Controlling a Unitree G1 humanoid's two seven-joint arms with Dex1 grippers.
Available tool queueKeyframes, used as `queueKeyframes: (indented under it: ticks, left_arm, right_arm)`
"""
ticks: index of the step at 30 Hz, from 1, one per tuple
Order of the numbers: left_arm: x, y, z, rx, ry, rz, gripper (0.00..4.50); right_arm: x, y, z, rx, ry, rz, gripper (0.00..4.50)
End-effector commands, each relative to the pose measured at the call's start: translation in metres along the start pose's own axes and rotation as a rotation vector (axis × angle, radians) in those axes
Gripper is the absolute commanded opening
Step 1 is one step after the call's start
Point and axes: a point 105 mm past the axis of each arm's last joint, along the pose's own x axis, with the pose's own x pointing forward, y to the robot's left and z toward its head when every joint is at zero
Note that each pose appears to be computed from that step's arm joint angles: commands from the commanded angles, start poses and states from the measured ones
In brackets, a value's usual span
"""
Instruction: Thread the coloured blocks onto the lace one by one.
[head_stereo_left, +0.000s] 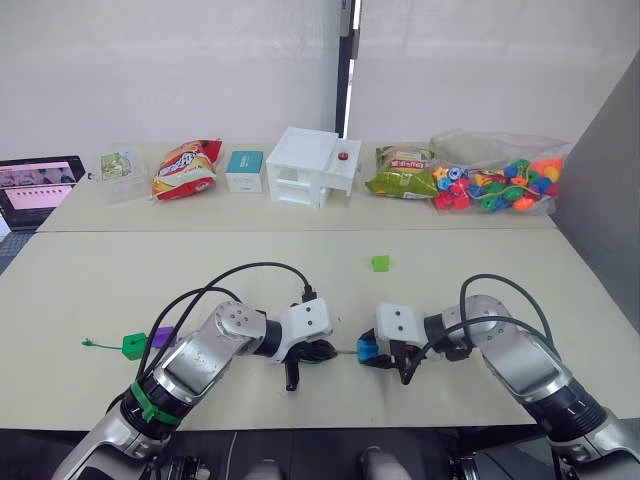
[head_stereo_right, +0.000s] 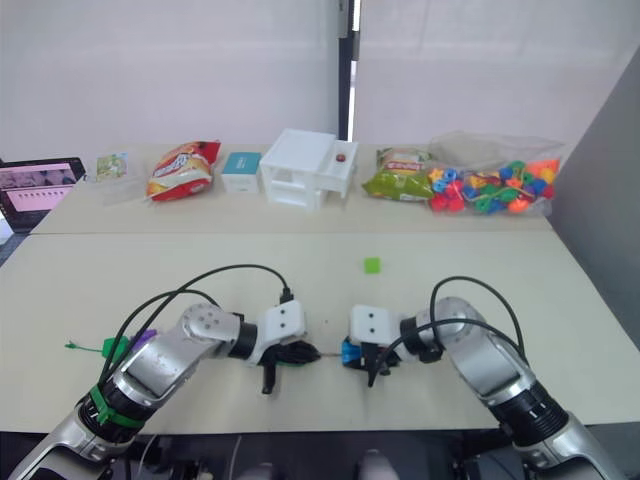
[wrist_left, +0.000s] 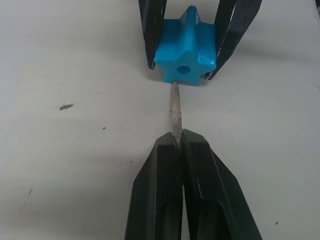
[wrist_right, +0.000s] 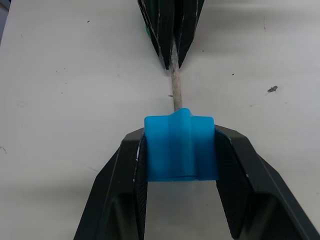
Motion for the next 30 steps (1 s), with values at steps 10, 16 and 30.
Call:
queueKeyframes:
  ticks: [10, 16, 30]
  left_arm:
    - [-0.015, -0.003, 0.009, 0.052, -0.031, 0.007, 0.0]
    - [-0.014, -0.003, 0.013, 0.05, -0.046, 0.008, 0.0]
    - [-0.006, -0.003, 0.02, 0.061, -0.062, -0.012, 0.0]
  right_arm:
    - [0.004, 0.007, -0.004, 0.004, 0.016, 0.025, 1.36]
    - [0.003, 0.009, -0.003, 0.003, 0.019, 0.034, 1.36]
    - [0.002, 0.009, -0.002, 0.007, 0.024, 0.034, 1.36]
